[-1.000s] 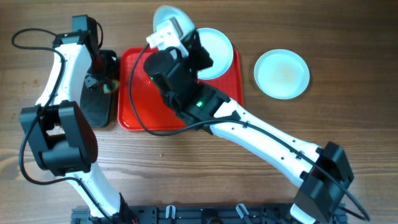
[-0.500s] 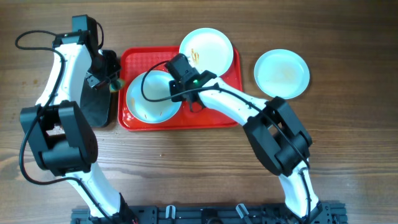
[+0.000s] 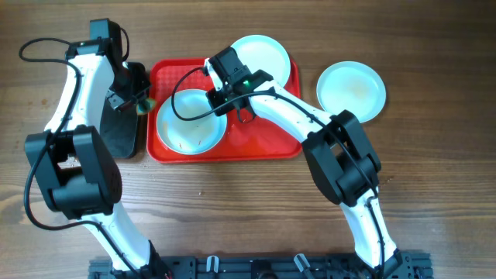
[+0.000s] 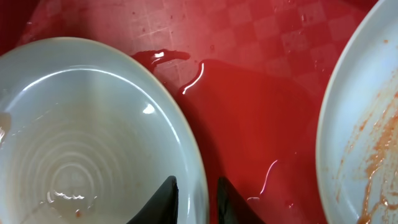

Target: Clean dirty plates on tray and stack at the side

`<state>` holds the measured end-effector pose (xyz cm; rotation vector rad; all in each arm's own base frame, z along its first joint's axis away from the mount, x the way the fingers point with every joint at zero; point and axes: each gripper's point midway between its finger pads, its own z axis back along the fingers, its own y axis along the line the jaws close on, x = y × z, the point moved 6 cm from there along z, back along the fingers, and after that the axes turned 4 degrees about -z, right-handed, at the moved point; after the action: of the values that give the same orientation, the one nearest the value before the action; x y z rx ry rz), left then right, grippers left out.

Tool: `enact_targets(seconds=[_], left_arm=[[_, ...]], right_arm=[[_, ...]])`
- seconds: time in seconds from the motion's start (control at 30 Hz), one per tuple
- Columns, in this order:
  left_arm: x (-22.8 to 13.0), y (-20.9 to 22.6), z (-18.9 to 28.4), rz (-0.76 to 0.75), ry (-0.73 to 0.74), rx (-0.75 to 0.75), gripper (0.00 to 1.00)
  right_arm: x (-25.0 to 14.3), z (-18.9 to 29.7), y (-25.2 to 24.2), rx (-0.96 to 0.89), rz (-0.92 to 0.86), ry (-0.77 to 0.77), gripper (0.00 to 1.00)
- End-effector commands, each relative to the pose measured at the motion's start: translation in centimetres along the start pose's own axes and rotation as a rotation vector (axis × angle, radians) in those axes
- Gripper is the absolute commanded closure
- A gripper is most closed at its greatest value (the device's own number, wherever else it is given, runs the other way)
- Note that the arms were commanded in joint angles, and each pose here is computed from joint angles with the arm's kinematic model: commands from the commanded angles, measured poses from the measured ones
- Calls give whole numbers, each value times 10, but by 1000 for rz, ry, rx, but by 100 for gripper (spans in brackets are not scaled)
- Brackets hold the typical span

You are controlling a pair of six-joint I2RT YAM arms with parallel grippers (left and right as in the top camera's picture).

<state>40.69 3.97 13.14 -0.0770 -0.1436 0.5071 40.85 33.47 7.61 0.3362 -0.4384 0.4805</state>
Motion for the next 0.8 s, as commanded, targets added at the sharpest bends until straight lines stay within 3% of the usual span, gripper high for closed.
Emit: enact_targets(seconds=[0.0,0.1,0.23,0.37,0.47,0.67,0.77], left_arm=[[4,-6,14,-12,-34,-33,96],[4,-6,14,-12,-34,-32,96],[4,-6,14,-12,-35,-33,96],[3,-8,14,-12,-25,-54,96],[-1,-16,13,-29,-16,-72,96],[-36,-38,-10,-107,62,-51,96],[-58,-40,-32,-82,106,-32,96]], right_arm=[[-1,-12,-5,-47,20,-9,78],[-5,-17,-7,-50,-1,7,79],[-16,-17,-4,-28,-92,66,96],[-27,-15,-5,-45,-269,123,96],[-26,-14,-17,-86,-499,114,95],[-22,-14,-22,-89,-595,93,96],[-21,-13,-32,-181,-709,46,96]])
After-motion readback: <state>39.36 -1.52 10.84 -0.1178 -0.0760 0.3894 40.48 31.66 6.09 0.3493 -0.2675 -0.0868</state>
